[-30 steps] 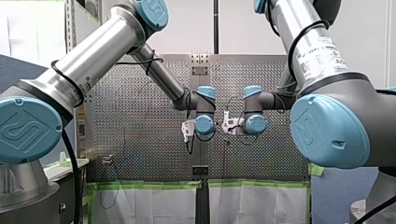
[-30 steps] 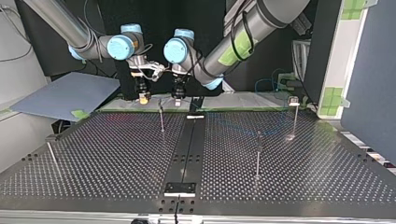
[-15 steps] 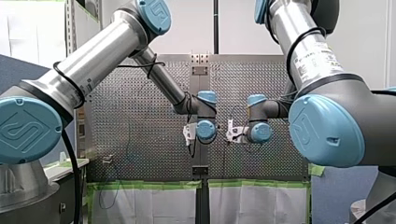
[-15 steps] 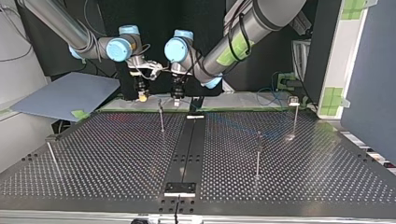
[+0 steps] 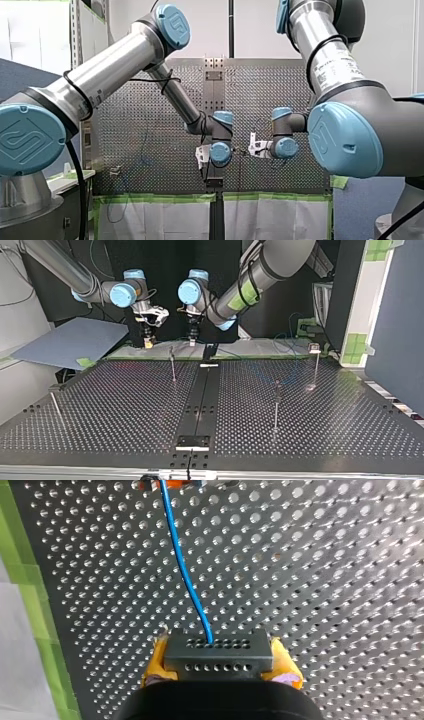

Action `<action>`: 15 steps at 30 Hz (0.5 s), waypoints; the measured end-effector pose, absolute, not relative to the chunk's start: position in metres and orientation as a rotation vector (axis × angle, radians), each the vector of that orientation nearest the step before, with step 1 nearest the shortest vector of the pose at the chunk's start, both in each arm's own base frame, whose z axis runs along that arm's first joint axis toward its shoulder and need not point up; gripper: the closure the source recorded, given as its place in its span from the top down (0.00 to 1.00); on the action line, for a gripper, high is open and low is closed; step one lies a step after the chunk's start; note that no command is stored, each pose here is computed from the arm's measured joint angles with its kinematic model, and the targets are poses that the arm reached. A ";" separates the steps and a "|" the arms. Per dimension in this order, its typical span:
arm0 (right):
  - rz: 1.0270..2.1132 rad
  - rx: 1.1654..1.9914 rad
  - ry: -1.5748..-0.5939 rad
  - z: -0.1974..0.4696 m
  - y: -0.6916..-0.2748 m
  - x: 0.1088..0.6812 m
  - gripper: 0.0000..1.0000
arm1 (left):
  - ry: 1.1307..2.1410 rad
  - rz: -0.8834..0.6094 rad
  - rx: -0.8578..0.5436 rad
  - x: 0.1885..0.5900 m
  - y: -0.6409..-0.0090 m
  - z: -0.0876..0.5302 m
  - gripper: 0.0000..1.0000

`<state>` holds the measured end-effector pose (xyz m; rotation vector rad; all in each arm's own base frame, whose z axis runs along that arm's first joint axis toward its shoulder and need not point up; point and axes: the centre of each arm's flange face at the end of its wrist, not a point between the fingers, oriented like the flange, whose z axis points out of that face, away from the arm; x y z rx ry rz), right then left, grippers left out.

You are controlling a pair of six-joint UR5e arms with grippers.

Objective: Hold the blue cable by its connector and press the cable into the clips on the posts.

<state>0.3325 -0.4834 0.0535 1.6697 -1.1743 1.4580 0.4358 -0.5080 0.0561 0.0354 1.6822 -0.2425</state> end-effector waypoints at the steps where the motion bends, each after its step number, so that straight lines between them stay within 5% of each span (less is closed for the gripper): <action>1: 1.458 1.671 -1.178 0.050 -0.484 0.331 0.00 | 1.691 -0.239 0.040 0.435 -0.507 0.051 0.00; 15: 1.486 1.660 -1.170 0.040 -0.494 0.321 0.00 | 1.752 -0.209 0.064 0.424 -0.504 0.010 0.00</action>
